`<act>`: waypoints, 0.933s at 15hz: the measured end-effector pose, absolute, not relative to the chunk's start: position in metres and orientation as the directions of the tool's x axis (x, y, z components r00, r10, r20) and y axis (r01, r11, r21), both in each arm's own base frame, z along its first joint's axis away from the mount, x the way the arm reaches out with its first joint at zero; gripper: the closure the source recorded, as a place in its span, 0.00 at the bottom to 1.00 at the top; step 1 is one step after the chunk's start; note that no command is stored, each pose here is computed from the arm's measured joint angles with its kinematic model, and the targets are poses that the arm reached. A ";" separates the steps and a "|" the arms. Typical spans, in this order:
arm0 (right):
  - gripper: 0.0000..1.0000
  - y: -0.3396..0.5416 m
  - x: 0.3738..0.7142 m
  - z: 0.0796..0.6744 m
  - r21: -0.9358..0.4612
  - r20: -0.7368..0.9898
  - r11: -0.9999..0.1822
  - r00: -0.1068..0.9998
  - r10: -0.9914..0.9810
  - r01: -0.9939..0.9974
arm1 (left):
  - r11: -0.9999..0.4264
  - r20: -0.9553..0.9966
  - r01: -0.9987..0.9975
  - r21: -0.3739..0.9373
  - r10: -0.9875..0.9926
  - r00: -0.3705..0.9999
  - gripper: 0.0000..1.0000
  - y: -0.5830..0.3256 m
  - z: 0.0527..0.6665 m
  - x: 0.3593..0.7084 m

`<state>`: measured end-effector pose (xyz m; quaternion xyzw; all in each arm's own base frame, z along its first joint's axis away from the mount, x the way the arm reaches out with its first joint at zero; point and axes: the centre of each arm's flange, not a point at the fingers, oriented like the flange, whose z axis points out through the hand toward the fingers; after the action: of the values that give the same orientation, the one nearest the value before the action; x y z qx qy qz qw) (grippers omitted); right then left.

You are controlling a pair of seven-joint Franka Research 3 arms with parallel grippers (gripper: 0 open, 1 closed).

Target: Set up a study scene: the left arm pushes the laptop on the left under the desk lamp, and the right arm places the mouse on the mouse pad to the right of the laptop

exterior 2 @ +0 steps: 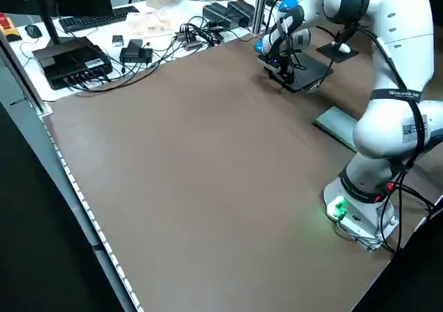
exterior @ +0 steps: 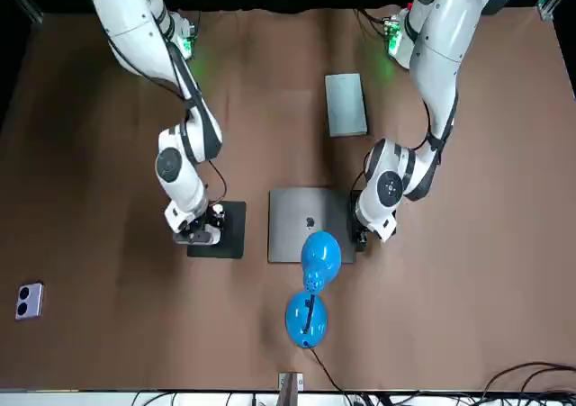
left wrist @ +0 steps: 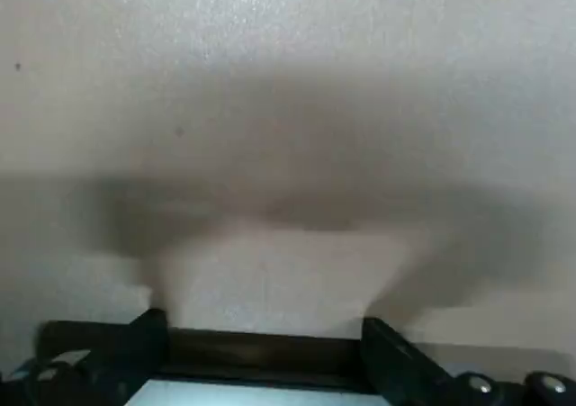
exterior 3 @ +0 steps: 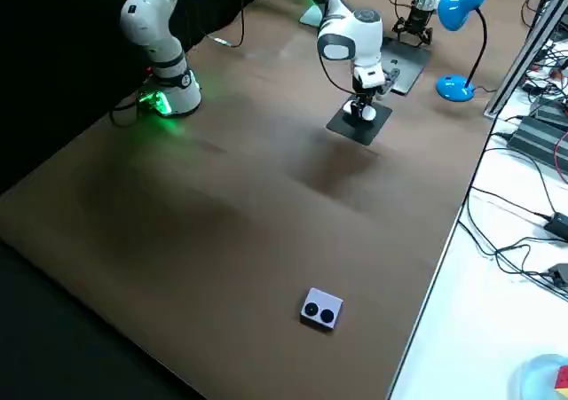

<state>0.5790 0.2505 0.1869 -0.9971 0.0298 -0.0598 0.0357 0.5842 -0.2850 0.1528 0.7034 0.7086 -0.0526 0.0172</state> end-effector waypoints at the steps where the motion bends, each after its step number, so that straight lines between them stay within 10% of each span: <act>1: 0.38 0.254 0.577 0.185 -0.074 0.114 -0.996 0.992 -0.061 -0.053 | 0.006 -0.099 0.999 -0.051 0.995 -0.011 0.00 -0.285 0.153 0.584; 8: 0.37 0.258 0.574 0.175 -0.069 0.114 -0.996 0.992 -0.056 -0.048 | -0.003 -0.103 0.999 -0.050 0.995 -0.003 0.00 -0.294 0.152 0.582; 14: 0.01 0.254 0.576 0.173 -0.065 0.115 -0.996 0.991 -0.061 -0.054 | -0.002 -0.105 0.999 -0.050 0.995 -0.003 0.00 -0.299 0.152 0.582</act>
<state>0.5757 0.2540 0.1735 -0.9974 0.0288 -0.0586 0.0309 0.5816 -0.2991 0.1518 0.7056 0.7062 -0.0546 0.0195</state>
